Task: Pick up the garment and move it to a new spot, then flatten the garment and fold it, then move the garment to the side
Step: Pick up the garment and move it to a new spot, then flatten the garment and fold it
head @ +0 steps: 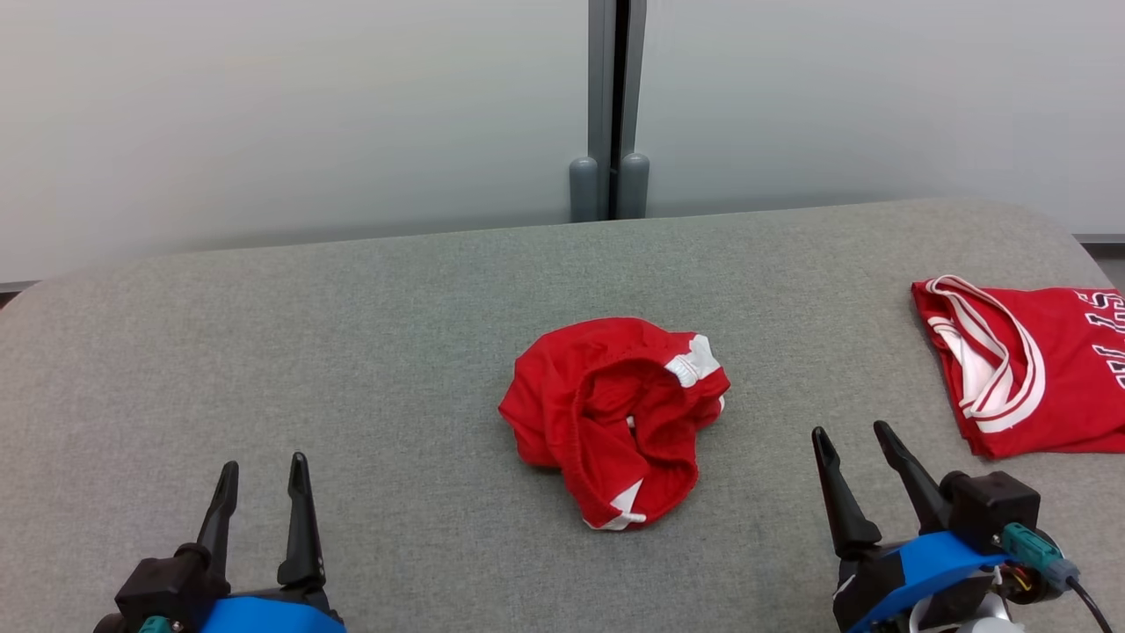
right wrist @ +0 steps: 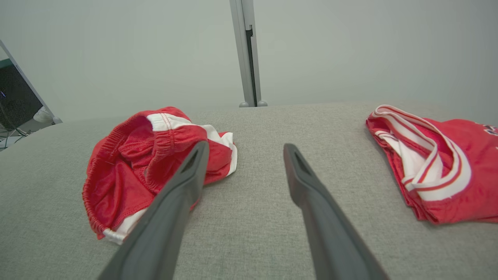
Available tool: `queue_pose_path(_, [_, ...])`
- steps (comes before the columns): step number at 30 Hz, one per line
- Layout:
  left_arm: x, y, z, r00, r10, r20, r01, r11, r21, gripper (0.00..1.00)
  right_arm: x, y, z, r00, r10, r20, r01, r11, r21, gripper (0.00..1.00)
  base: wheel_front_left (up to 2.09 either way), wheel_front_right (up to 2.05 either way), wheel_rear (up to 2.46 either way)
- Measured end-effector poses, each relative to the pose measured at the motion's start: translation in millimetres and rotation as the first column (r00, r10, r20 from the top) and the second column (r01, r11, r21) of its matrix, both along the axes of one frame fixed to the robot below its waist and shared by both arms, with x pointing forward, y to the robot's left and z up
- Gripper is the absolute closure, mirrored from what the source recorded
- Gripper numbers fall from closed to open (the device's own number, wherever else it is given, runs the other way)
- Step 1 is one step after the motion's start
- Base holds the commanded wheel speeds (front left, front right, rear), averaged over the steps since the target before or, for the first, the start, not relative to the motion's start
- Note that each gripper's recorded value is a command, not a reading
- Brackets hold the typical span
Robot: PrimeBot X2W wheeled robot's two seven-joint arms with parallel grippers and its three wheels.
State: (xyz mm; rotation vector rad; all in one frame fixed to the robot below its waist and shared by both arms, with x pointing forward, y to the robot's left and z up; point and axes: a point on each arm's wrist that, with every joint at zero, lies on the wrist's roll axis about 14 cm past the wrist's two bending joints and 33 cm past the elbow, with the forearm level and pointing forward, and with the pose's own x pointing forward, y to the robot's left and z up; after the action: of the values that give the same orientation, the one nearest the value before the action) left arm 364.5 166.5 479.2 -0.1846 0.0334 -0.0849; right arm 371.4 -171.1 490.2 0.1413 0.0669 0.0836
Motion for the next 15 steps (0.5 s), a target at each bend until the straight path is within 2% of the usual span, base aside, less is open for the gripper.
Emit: queue_pose_path(15, [-1,-13,2,1.0,-0.026,-0.005,0.026,1.0,0.011,0.0,0,-2,-3,1.0,-0.007,-0.004,0.007,1.0,0.003,0.0,0.0,0.0,0.0])
